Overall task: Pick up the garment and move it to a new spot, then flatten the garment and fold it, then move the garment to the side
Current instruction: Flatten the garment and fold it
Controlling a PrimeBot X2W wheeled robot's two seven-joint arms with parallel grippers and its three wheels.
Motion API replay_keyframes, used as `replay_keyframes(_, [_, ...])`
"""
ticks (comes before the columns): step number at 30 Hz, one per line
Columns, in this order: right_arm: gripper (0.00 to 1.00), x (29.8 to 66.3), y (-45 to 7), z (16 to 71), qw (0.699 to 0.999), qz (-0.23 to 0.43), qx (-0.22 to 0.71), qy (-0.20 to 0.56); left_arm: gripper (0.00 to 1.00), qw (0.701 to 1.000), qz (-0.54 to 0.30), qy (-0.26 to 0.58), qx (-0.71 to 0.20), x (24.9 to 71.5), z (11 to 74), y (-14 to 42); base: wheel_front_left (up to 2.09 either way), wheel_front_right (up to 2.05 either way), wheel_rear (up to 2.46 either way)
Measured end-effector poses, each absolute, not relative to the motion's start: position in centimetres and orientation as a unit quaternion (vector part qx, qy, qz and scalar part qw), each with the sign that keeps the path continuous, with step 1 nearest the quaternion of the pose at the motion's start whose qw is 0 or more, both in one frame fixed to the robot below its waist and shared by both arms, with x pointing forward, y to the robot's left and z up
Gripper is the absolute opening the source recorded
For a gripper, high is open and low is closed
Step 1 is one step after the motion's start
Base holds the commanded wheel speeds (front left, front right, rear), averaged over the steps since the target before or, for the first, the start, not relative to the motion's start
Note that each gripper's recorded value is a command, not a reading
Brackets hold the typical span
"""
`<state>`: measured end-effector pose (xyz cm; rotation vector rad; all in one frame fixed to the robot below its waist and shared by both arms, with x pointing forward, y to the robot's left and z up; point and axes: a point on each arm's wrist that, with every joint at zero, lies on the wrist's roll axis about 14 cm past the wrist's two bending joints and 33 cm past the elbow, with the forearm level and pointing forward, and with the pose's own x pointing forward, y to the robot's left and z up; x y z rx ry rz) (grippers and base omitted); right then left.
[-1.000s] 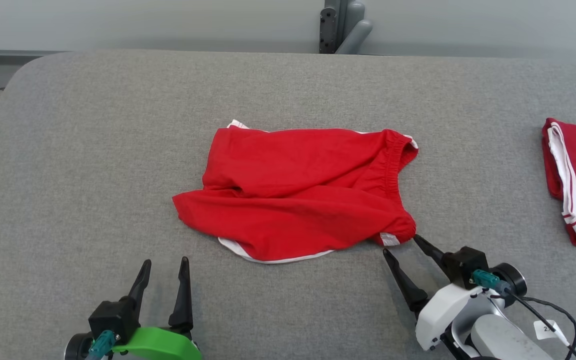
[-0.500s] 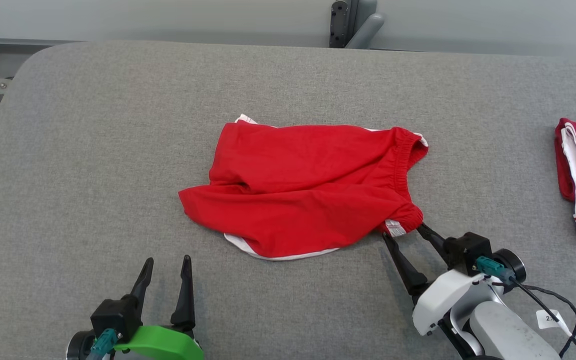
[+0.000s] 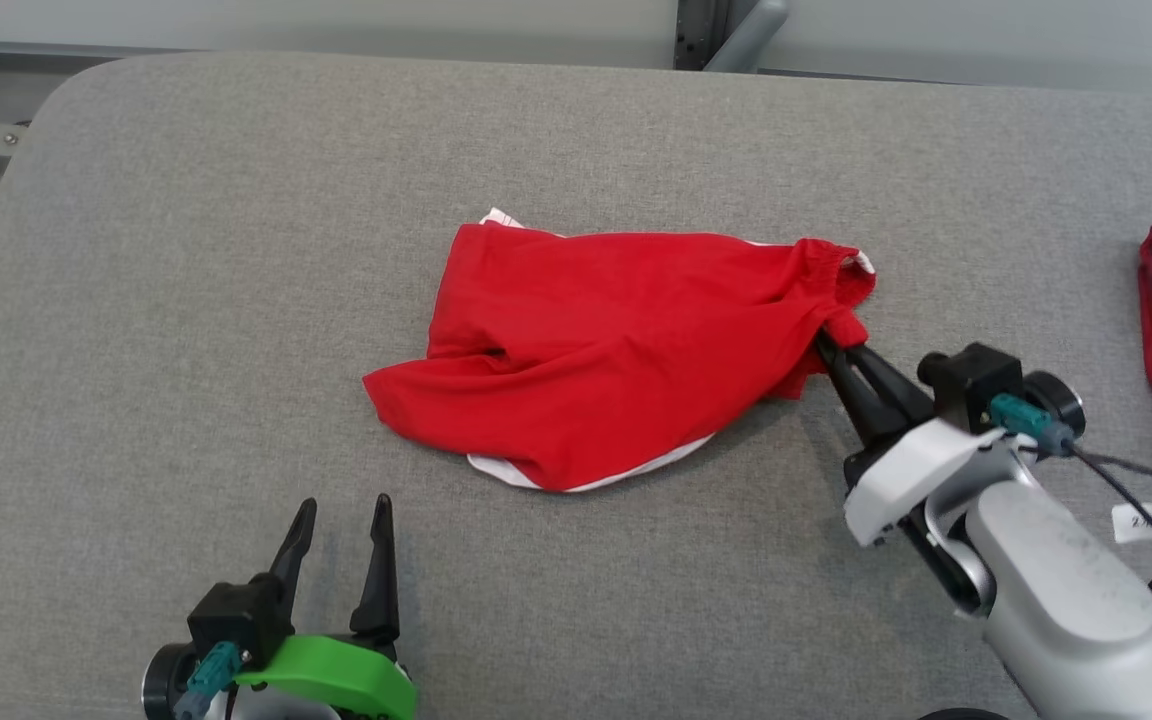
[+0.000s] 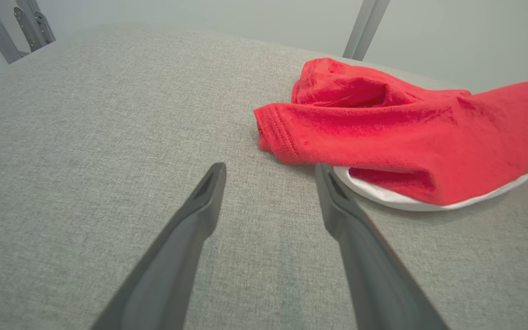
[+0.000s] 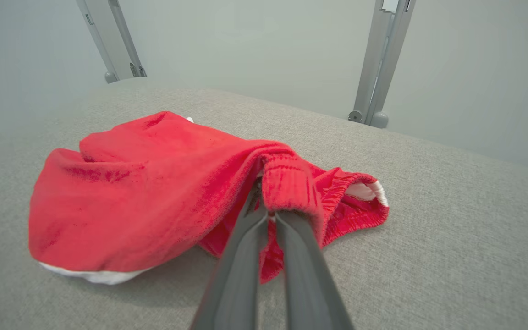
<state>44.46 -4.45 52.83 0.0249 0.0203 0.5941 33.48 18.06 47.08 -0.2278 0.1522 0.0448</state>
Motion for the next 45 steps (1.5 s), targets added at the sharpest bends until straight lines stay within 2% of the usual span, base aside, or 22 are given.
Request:
replay_keyframes(6, [0.0, 49.8, -5.7, 53.1, 0.961, 0.274, -0.029, 0.021, 1.0, 0.99, 0.017, 0.073, -0.118, 34.3, 47.3, 17.7, 0.0, 0.0, 0.0])
replay_keyframes(10, [0.0, 52.5, -6.5, 51.2, 0.964, 0.253, -0.048, 0.065, 1.0, 0.99, 0.022, 0.074, -0.119, 34.4, 47.3, 18.0, 0.0, 0.0, 0.0])
replay_keyframes(13, [0.0, 53.1, -7.2, 48.2, 0.962, 0.24, -0.061, 0.117, 1.0, 0.989, 0.036, 0.079, -0.119, 34.1, 47.0, 18.7, 0.0, 0.0, 0.0])
replay_keyframes(14, [0.19, 52.9, -7.6, 46.9, 0.96, 0.234, -0.066, 0.142, 1.0, 0.989, 0.039, 0.082, -0.118, 34.0, 46.8, 18.8, 0.0, 0.0, 0.0])
replay_keyframes(15, [0.56, 52.7, -7.7, 45.8, 0.958, 0.23, -0.067, 0.16, 1.0, 0.989, 0.043, 0.084, -0.117, 33.9, 46.7, 19.0, 0.0, 0.0, 0.0])
replay_keyframes(16, [1.0, 52.6, -7.9, 45.1, 0.958, 0.227, -0.063, 0.164, 1.0, 0.988, 0.052, 0.085, -0.116, 33.7, 46.6, 19.5, 0.0, 0.0, 0.0])
replay_keyframes(26, [1.0, 50.6, -10.6, 48.3, 0.974, 0.204, -0.035, 0.092, 1.0, 0.989, 0.051, 0.08, -0.111, 33.7, 46.7, 19.7, 0.0, 0.0, 0.0])
replay_keyframes(33, [1.0, 45.3, -14.7, 49.8, 0.987, 0.147, -0.02, 0.059, 1.0, 0.991, 0.017, 0.066, -0.111, 34.4, 47.7, 17.9, 0.0, 0.0, 0.0])
replay_keyframes(41, [1.0, 41.0, -18.0, 56.4, 0.995, 0.082, 0.0, -0.054, 1.0, 0.993, -0.025, 0.048, -0.107, 35.1, 48.9, 15.5, 0.0, 0.0, 0.0])
replay_keyframes(45, [1.0, 38.1, -18.8, 57.2, 0.996, 0.056, 0.009, -0.074, 1.0, 0.993, -0.043, 0.041, -0.106, 35.3, 49.5, 14.4, 0.0, 0.0, 0.0])
